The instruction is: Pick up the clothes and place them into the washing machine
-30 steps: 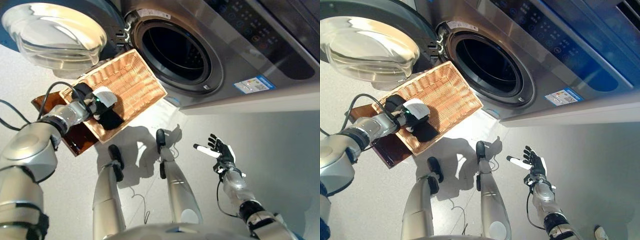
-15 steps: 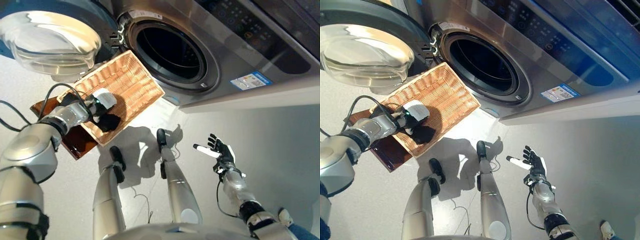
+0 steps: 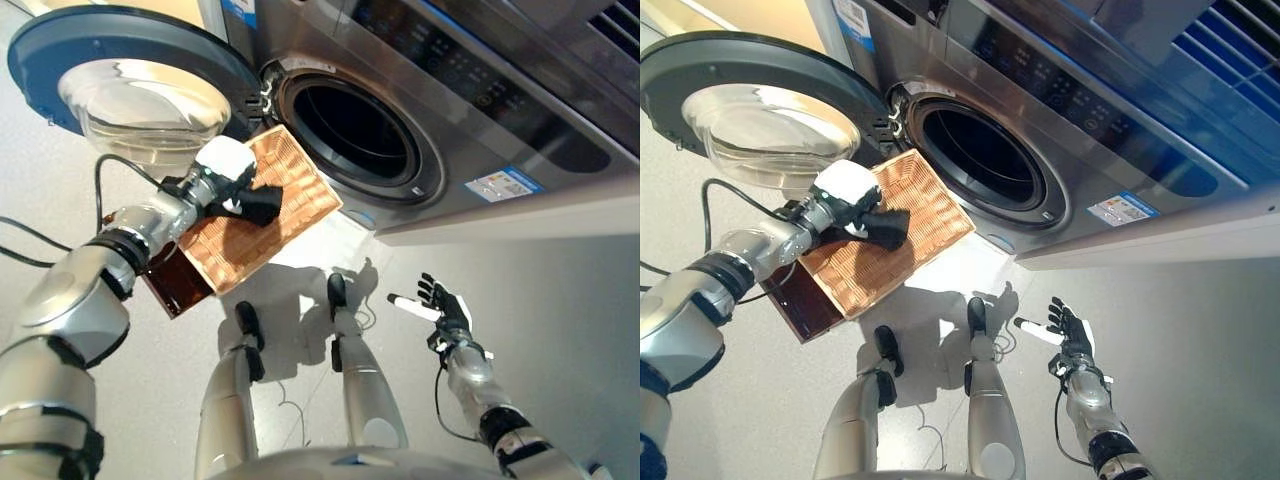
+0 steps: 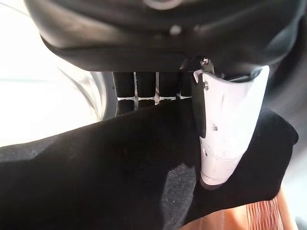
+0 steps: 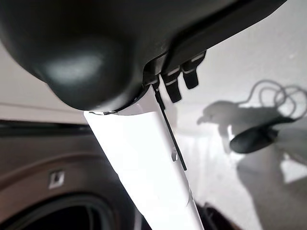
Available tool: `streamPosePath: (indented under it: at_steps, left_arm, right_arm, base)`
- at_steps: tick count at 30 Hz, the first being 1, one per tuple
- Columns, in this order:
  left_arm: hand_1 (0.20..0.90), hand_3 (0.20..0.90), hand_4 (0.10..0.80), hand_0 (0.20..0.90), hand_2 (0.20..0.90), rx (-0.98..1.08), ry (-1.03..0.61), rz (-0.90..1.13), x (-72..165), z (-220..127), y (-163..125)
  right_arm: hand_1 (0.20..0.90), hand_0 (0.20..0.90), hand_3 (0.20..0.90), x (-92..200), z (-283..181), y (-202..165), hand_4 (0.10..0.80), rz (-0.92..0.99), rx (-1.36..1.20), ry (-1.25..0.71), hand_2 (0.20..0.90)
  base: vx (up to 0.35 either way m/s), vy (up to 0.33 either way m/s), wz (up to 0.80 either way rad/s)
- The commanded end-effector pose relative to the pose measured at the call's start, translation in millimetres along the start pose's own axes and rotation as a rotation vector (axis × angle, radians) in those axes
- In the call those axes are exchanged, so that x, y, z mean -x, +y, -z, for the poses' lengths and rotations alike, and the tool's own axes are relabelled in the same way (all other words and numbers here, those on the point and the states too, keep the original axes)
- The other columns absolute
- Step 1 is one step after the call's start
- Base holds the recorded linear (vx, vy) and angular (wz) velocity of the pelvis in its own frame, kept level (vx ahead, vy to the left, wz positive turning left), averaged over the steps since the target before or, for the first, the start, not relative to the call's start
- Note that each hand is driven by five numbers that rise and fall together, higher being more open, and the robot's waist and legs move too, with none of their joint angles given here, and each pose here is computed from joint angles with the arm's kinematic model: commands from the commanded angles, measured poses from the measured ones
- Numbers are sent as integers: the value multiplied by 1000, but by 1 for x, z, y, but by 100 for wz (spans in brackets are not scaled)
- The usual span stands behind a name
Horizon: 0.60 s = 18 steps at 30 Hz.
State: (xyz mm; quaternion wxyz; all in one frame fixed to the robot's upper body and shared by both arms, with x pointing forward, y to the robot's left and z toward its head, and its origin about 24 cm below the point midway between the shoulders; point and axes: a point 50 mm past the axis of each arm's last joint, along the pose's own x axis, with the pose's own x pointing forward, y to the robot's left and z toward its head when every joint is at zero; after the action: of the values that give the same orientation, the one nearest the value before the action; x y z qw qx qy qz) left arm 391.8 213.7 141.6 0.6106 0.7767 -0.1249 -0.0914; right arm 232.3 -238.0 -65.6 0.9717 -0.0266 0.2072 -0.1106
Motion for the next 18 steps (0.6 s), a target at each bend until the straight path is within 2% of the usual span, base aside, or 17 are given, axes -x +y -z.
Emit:
streamPosePath:
  at_steps: [1,2,3,4,6,10,11,15,16,18]
  left_arm:
    - [200,200,300,200,200,268,125,-330,-1,17,46]
    - [200,200,300,200,200,366,164,-364,1,20,43]
    - [200,200,300,200,200,367,165,-364,1,20,43]
    - [200,200,300,200,200,559,213,-424,6,21,36]
    - [200,200,300,200,200,708,249,-454,10,21,28]
    - [200,200,300,200,200,918,314,-486,16,19,10]
    - [200,200,300,200,200,1057,336,-533,18,12,3]
    - [200,200,300,200,200,1277,341,-564,21,-9,-13]
    - [200,200,300,200,200,1405,345,-567,20,-20,-20]
    - [200,200,300,200,200,1436,342,-565,19,-25,-21]
  right_arm:
    - [900,900,900,4,-30,-24,800,68,-45,-177,900]
    - [900,900,900,4,-36,-20,800,53,-56,-203,900]
    - [900,900,900,4,-36,-20,800,53,-55,-203,900]
    - [900,900,900,2,-54,-7,800,10,-89,-277,900]
    - [900,900,900,1,-69,3,800,-31,-100,-334,900]
    - [900,900,900,0,-94,19,800,-99,-140,-424,900]
    - [900,900,900,-1,-111,30,800,-127,-165,-481,900]
    - [900,900,900,-7,-136,53,800,-168,-208,-535,900]
    - [900,900,900,-9,-144,65,800,-206,-250,-542,900]
    - [900,900,900,-11,-149,71,800,-216,-246,-545,900]
  base:
    - [-6,-62,1]
    - [-7,-62,-2]
    - [-16,-60,1]
    - [-20,-44,2]
    - [-26,-46,4]
    - [-18,-15,1]
    - [-54,-37,4]
    - [-41,-29,1]
    - [-33,-16,-4]
    - [-13,-11,-2]
